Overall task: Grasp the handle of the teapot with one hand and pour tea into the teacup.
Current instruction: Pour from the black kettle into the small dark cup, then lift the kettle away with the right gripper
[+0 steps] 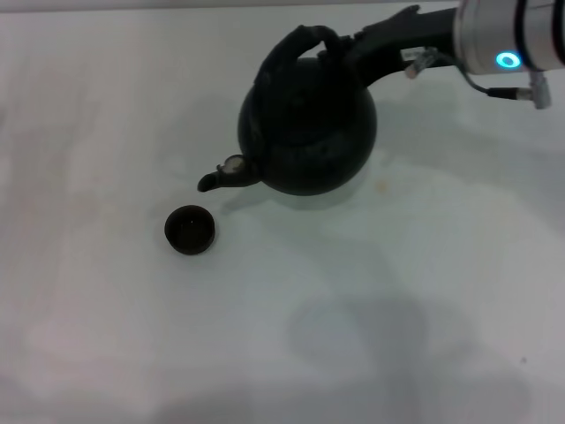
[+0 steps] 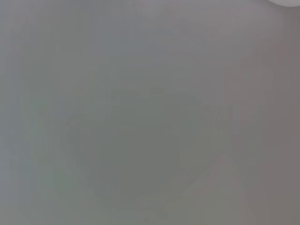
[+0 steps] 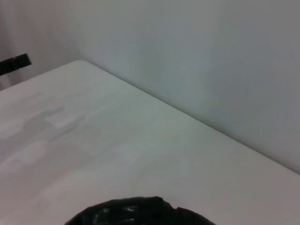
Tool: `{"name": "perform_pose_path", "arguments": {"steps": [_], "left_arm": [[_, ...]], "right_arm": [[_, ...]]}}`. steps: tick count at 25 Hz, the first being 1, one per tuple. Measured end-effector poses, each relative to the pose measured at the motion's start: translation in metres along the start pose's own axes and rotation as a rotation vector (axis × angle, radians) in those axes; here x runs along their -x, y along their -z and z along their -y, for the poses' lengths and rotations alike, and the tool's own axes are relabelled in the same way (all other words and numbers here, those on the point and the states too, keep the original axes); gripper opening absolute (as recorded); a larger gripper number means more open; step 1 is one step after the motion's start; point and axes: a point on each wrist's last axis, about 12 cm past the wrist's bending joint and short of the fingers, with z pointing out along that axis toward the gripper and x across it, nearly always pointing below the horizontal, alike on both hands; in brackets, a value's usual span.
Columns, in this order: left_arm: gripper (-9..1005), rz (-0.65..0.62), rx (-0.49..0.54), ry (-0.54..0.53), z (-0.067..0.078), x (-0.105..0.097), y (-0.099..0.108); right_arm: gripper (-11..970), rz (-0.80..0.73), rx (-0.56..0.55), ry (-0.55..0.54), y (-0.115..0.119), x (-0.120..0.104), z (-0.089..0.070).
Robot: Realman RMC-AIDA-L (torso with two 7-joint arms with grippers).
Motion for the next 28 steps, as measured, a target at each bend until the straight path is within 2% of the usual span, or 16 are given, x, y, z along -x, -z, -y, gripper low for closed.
{"name": "perform_pose_path", "arguments": {"steps": [11, 28], "left_arm": [[787, 0.003, 0.009, 0.009, 0.0, -0.001, 0.001], [787, -0.005, 0.025, 0.013, -0.001, -0.002, -0.001]], "right_arm": [[199, 0.043, -0.04, 0.148, -0.018, 0.004, -0.019], [188, 0.086, -0.083, 0.335, -0.034, -0.002, -0.033]]}}
